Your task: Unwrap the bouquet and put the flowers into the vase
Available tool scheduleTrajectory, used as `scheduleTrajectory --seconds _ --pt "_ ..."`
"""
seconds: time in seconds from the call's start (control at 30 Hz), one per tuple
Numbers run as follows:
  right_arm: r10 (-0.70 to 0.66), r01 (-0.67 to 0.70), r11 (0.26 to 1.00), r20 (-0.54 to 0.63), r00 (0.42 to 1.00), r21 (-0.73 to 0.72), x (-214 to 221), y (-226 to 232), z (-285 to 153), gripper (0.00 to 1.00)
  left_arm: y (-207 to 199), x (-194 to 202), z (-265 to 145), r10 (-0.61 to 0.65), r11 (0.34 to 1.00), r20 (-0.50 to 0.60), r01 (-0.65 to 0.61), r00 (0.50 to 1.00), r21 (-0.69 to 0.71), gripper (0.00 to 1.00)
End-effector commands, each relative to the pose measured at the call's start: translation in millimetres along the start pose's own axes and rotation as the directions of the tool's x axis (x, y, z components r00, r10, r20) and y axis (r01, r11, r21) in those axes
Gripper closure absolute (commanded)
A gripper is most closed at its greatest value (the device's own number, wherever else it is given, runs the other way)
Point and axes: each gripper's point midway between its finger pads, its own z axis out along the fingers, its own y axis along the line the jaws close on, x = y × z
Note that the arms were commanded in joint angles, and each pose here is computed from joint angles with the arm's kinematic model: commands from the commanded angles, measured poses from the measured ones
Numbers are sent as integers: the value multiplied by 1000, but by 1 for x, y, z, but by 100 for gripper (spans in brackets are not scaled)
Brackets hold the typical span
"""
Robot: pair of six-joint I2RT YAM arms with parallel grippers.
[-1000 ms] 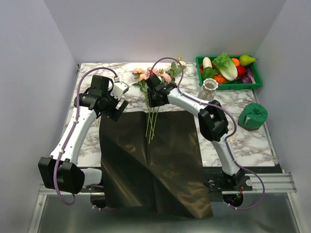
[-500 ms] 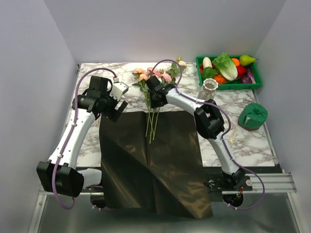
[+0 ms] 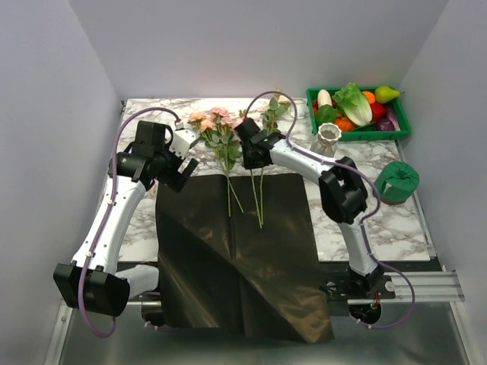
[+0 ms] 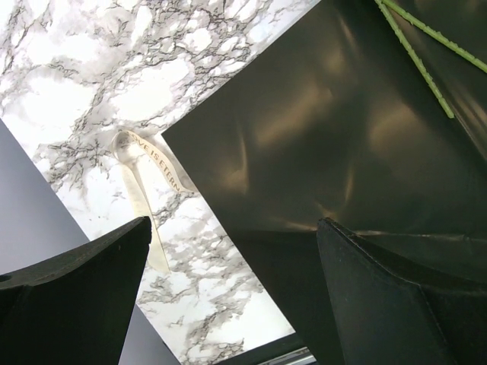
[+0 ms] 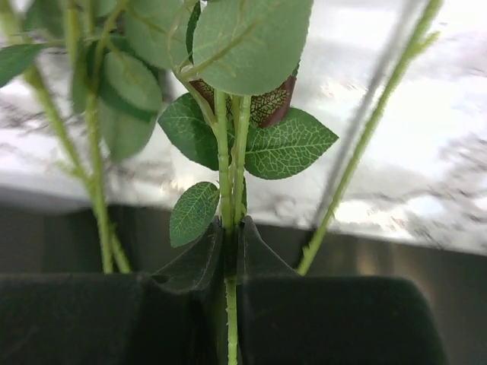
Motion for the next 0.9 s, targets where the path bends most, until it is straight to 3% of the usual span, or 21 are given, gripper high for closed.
scheduleTrajectory --seconds 0.0,0.13,0.23,0.27,0.37,0.43,0.5,0.53,0.6,0.63,0.73,0.87 --pt "57 -41 997 240 969 -70 -69 3 -74 99 1 0 -3 -16 1000 0 16 1000 -1 1" --pt "78 -20 986 356 931 -166 -103 12 -133 100 0 0 -5 -24 1000 2 24 1000 2 1" --pt "82 45 970 500 862 -237 -131 15 -191 100 -1 0 -8 -28 1000 9 28 1000 -1 1" --pt "102 58 965 570 816 -255 -145 9 -229 100 0 0 -9 -30 1000 7 30 1000 -5 1" --pt "69 79 981 702 709 -176 -165 -15 -274 100 -1 0 -10 -35 999 11 35 999 0 1" --pt "48 57 993 805 591 -101 -182 -41 -323 100 -2 -1 -11 -39 999 16 39 999 4 1" --pt "-29 54 999 849 528 0 -184 -61 -343 100 -3 -2 -10 -43 999 15 43 999 6 1" --pt "-10 -6 1000 908 418 13 -196 -77 -381 100 -3 -2 -10 -44 999 16 44 999 9 1" --pt "-98 -23 993 932 348 114 -196 -96 -400 99 -4 -2 -9 -49 999 14 49 999 12 1" --pt "-80 -102 988 960 270 112 -201 -111 -427 100 -4 -2 -9 -51 999 13 51 999 14 1" --pt "-136 -212 961 972 190 176 -206 -142 -459 99 -6 0 -7 -60 998 12 60 998 23 1" --pt "-152 -305 932 976 157 194 -210 -183 -477 99 -8 3 -5 -62 998 7 62 998 30 1"
